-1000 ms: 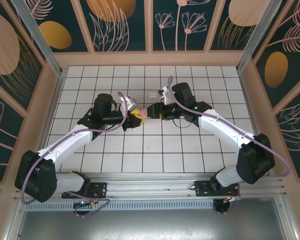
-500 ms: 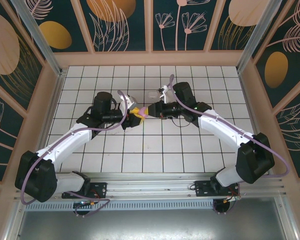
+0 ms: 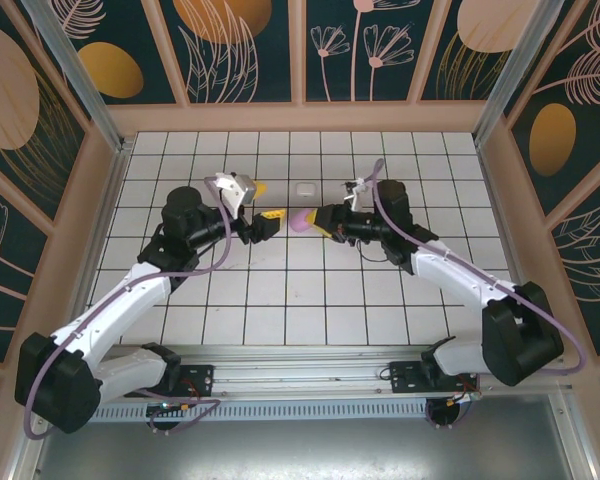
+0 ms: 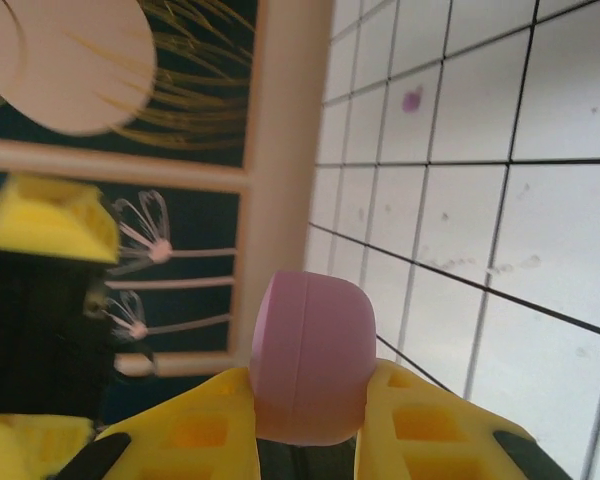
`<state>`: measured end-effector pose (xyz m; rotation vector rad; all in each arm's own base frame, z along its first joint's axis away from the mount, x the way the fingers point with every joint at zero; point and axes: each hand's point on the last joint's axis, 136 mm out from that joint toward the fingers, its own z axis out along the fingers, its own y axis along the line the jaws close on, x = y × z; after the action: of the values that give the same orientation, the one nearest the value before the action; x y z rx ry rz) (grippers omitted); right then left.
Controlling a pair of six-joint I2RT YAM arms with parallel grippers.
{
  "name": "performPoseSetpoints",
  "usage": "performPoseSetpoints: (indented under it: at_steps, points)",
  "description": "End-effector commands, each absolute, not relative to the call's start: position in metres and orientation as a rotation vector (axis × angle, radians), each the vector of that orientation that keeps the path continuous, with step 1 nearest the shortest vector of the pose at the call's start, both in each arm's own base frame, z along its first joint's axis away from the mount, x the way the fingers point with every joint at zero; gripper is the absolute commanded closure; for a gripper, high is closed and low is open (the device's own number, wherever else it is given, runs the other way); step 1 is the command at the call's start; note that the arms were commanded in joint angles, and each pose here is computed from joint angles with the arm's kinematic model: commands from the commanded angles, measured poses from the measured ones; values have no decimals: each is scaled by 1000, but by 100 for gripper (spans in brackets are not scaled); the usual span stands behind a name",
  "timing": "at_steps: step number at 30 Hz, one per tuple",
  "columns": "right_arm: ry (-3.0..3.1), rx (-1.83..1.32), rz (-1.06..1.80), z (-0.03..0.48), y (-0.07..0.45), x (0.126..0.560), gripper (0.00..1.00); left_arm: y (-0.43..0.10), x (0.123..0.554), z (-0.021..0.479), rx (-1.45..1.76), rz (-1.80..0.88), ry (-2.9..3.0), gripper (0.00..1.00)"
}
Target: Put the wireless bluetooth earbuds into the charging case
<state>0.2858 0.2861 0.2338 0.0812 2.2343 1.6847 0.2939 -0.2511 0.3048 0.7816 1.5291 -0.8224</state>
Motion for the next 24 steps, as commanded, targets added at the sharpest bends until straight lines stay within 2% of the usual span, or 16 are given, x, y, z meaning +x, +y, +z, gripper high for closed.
performPoseSetpoints:
  at_steps: [1,6,12,24]
  points:
    - [2056,149,1822,271,280,289,84,-243,286,324,694,-883,1405,20]
    - [2020,182,1915,277,282,286,85,-242,259,333,652,-1049,1270,19]
    - [1990,176,1969,288,287,278,85,-258,255,317,723,-1174,1286,19]
    - [1970,154,1995,305,294,269,85,-280,277,295,792,-1226,1332,34]
